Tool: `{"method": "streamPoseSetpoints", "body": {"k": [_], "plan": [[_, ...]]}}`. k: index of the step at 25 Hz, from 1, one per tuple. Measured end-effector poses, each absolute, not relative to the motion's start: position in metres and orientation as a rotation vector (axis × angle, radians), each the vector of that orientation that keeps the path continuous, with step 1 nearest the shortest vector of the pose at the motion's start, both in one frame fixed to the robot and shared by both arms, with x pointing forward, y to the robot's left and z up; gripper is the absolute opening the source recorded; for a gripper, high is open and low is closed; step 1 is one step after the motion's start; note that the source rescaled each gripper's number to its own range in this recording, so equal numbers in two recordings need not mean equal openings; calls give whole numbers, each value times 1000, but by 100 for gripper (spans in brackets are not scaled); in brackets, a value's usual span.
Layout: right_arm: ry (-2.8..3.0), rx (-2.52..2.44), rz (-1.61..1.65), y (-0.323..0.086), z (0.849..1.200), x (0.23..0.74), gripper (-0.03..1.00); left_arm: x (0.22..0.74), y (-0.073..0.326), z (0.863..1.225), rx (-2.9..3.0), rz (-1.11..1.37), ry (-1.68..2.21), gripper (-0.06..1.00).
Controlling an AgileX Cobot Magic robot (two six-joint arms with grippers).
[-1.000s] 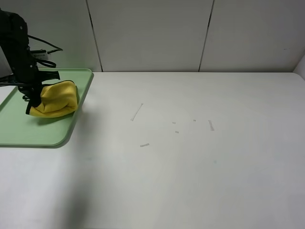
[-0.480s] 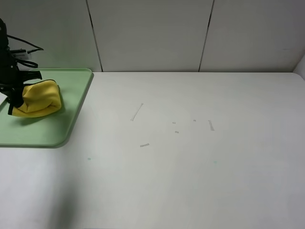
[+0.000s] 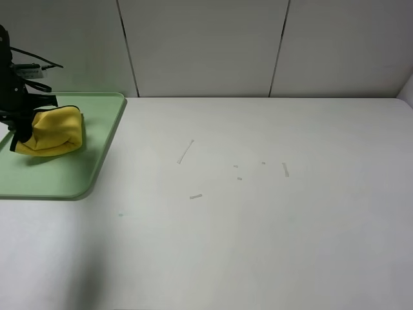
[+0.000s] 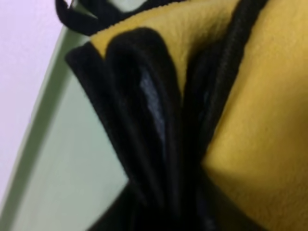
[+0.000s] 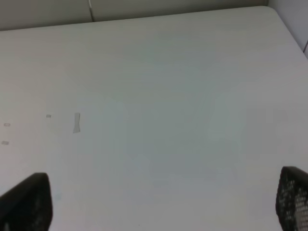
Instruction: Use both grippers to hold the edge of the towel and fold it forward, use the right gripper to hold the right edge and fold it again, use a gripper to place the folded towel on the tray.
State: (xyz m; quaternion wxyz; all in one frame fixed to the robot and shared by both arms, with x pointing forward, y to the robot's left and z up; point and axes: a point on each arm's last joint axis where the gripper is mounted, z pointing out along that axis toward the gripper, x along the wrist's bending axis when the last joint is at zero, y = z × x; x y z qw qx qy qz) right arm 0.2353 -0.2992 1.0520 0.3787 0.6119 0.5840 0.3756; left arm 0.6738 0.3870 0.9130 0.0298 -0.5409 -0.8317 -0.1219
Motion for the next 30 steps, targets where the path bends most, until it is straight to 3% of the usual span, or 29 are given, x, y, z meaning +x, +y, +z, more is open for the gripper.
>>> {"method": "streamPoseSetpoints", "body": {"k": [2,4,5,7,11,20,30], "plan": [[1492,1564,960,-299,1052,235,100,674,387,913,-1696,-378,-2540,43],[1492,1564,960,-299,1052,235,100,675,387,913,-1709,-387,-2539,74],[1492,1564,960,-299,1052,235,100,675,387,913,-1713,-393,-2542,84],[1492,1564,960,-299,1052,235,100,676,387,910,-1714,-391,-2541,93],[1491,1563,960,-299,1052,235,100,676,387,907,-1714,-384,-2537,99],[1491,1563,960,-299,1052,235,100,672,387,912,-1693,-357,-2531,100],[1491,1563,960,-299,1052,235,100,655,383,972,-1713,-361,-2545,100]]}}
